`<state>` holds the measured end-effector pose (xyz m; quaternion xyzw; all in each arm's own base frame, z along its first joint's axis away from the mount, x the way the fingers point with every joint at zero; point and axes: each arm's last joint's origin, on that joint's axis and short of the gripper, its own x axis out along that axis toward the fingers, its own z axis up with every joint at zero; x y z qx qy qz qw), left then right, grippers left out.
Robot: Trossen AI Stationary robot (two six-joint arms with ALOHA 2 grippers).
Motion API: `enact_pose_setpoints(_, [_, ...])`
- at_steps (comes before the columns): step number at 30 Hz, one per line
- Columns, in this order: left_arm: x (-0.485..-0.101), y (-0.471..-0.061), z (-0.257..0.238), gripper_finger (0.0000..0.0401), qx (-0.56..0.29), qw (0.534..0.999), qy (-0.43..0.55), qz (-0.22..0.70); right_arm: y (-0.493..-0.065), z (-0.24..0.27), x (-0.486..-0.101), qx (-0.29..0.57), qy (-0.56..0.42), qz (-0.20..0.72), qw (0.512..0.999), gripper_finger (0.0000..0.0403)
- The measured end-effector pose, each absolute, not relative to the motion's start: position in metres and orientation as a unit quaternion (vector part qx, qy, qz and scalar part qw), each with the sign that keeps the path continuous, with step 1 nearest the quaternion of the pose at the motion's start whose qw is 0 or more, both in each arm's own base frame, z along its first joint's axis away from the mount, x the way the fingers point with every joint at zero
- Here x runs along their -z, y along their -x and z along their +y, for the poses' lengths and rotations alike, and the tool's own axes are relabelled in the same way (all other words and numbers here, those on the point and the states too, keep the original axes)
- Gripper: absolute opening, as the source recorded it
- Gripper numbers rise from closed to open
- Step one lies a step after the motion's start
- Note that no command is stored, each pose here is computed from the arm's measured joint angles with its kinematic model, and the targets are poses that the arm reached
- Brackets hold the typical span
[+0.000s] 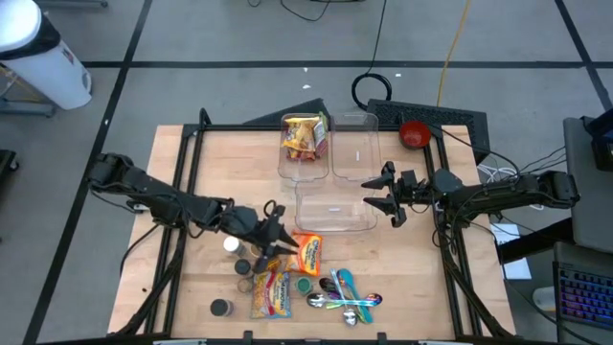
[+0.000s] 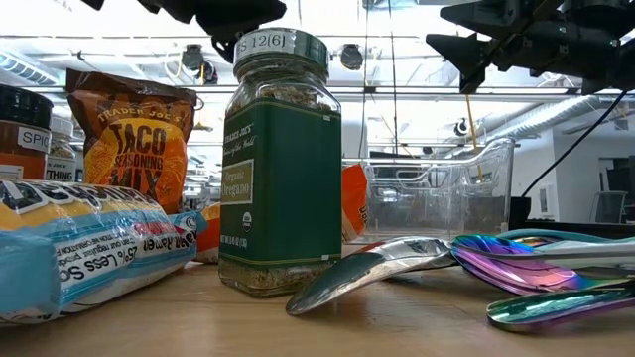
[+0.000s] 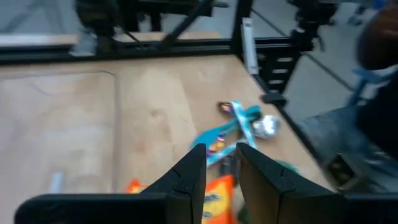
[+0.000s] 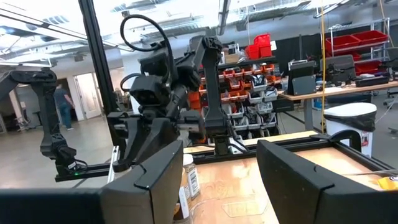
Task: Pick & Place Food Item
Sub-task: Put the orange noodle pack into the left transparent bin
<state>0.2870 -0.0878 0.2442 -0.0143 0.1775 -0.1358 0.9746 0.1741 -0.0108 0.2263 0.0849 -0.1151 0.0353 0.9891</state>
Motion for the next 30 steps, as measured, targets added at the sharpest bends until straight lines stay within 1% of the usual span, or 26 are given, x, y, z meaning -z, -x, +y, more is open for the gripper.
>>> enact_pose_setpoints(4, [-0.244, -0.288, -0.085, 0.0093, 0.105, 0.979, 0.01, 0.176, -0.174, -0.011, -0.226, -0.033, -0.085, -0.115, 0.989, 0.0196])
enact_pose_setpoints(8, [-0.237, -0.289, -0.082, 0.0098, 0.063, 0.976, 0.056, 0.202, -0.174, -0.011, -0.226, -0.033, -0.085, -0.115, 0.989, 0.0196])
enact_pose_setpoints(11, [-0.228, -0.29, -0.08, 0.0123, 0.034, 0.971, 0.061, 0.229, -0.174, -0.011, -0.226, -0.033, -0.085, -0.115, 0.989, 0.0196])
enact_pose_setpoints(14, [-0.214, -0.291, -0.084, 0.0164, 0.018, 0.963, 0.044, 0.263, -0.174, -0.011, -0.226, -0.029, -0.09, -0.116, 0.989, 0.0196])
enact_pose_setpoints(18, [-0.199, -0.297, -0.088, 0.0219, 0.03, 0.959, -0.007, 0.283, -0.174, -0.014, -0.226, 0.008, -0.104, -0.117, 0.988, 0.0196])
enact_pose_setpoints(21, [-0.182, -0.301, -0.091, 0.0247, 0.048, 0.949, -0.04, 0.309, -0.174, -0.015, -0.225, 0.027, -0.108, -0.116, 0.987, 0.0196])
enact_pose_setpoints(25, [-0.161, -0.308, -0.092, 0.0264, 0.051, 0.94, -0.063, 0.332, -0.174, -0.015, -0.226, 0.028, -0.117, -0.12, 0.985, 0.0196])
enact_pose_setpoints(30, [-0.147, -0.317, -0.088, 0.0263, 0.065, 0.939, -0.053, 0.334, -0.174, -0.015, -0.226, 0.026, -0.129, -0.12, 0.984, 0.0196])
